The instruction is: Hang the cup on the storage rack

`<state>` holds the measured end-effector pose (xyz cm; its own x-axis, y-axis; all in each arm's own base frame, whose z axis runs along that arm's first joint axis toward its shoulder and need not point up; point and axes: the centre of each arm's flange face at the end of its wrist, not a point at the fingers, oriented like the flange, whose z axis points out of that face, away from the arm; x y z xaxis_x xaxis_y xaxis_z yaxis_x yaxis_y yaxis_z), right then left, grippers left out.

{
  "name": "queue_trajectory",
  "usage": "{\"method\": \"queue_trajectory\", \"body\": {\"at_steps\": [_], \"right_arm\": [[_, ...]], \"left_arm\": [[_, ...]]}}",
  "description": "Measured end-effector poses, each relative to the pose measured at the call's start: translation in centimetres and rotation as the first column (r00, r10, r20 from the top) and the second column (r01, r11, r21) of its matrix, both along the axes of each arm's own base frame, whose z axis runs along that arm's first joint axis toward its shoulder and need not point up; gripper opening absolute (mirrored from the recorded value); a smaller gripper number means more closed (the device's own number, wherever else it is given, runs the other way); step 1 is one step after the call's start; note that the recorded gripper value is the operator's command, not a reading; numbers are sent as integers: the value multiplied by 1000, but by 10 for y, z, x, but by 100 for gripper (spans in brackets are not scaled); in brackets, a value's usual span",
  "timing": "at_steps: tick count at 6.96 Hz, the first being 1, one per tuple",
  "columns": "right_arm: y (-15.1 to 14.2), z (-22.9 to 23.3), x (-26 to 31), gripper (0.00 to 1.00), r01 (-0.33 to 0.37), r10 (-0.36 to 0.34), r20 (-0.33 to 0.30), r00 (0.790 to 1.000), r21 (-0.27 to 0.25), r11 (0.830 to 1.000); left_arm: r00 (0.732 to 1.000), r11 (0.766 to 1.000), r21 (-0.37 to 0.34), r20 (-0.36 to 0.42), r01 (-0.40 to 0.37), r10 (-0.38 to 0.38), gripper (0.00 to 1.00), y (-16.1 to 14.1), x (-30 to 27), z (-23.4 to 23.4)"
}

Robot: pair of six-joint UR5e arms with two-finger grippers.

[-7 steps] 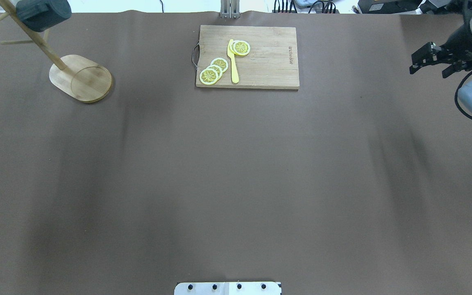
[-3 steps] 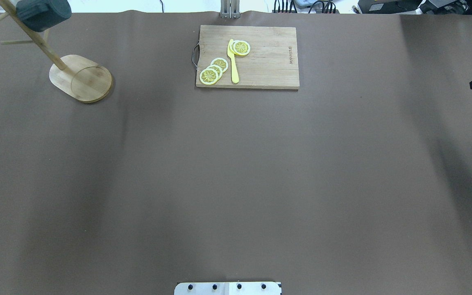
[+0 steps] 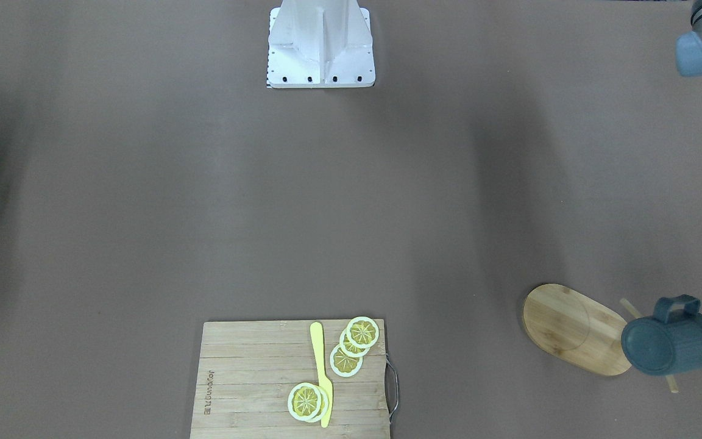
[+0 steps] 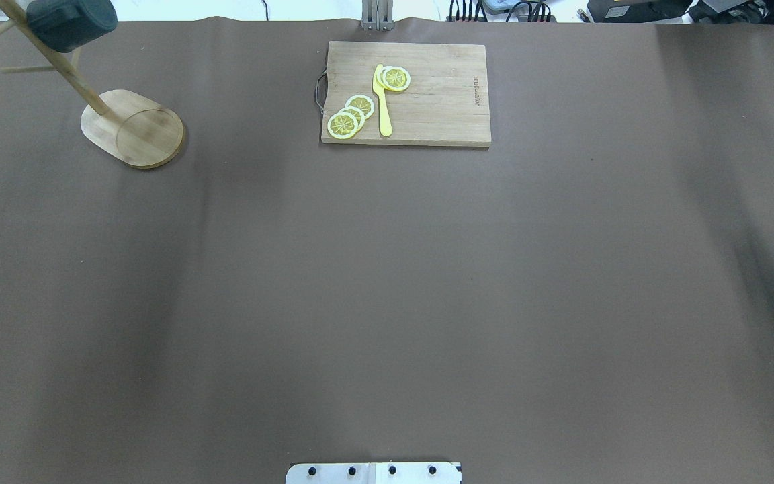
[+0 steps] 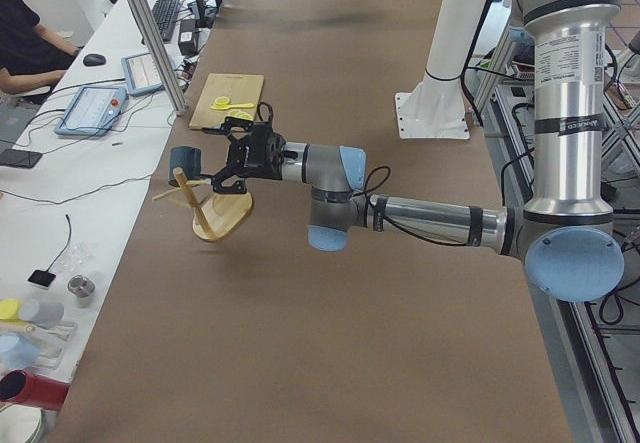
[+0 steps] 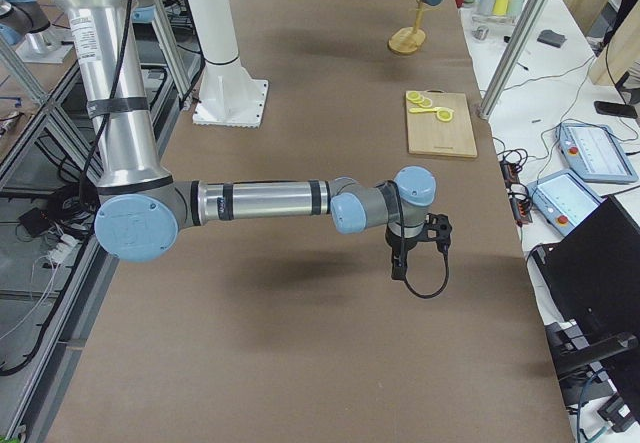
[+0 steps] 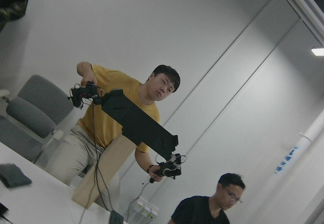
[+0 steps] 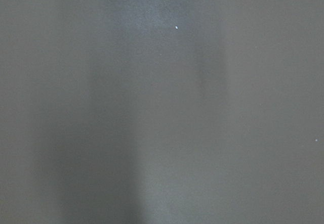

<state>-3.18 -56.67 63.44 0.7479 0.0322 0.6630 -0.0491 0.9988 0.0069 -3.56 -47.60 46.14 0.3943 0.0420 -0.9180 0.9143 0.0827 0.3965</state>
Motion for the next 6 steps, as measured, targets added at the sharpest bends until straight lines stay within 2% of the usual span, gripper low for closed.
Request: {"method": "queue_trajectory", "body": {"at_steps": [1, 2, 3, 4, 5, 6], "right_arm": [[12, 16, 11, 100, 4, -4, -5, 1000, -12, 1000], [24, 29, 21, 100, 0, 0, -7, 1000, -23, 1000], [33, 36, 29, 100, -2, 2, -3, 1000, -25, 1000], [39, 41, 33, 100, 2, -2, 1, 1000, -22, 1000], [41, 42, 35, 100, 2, -2, 0, 1000, -20, 1000], [41, 42, 36, 100, 0, 0, -6, 1000, -19, 1000]], "left_arm": [[988, 995, -103, 152, -13, 28, 98, -8, -38, 9], [958, 978, -206, 273, -35, 92, 98, -14, -74, 16], [916, 947, -315, 358, -64, 181, 98, -18, -105, 25], [871, 904, -415, 402, -102, 282, 98, -21, -123, 36], [826, 848, -507, 406, -153, 391, 98, -25, -129, 48], [786, 770, -595, 354, -229, 507, 98, -31, -126, 62]]}}
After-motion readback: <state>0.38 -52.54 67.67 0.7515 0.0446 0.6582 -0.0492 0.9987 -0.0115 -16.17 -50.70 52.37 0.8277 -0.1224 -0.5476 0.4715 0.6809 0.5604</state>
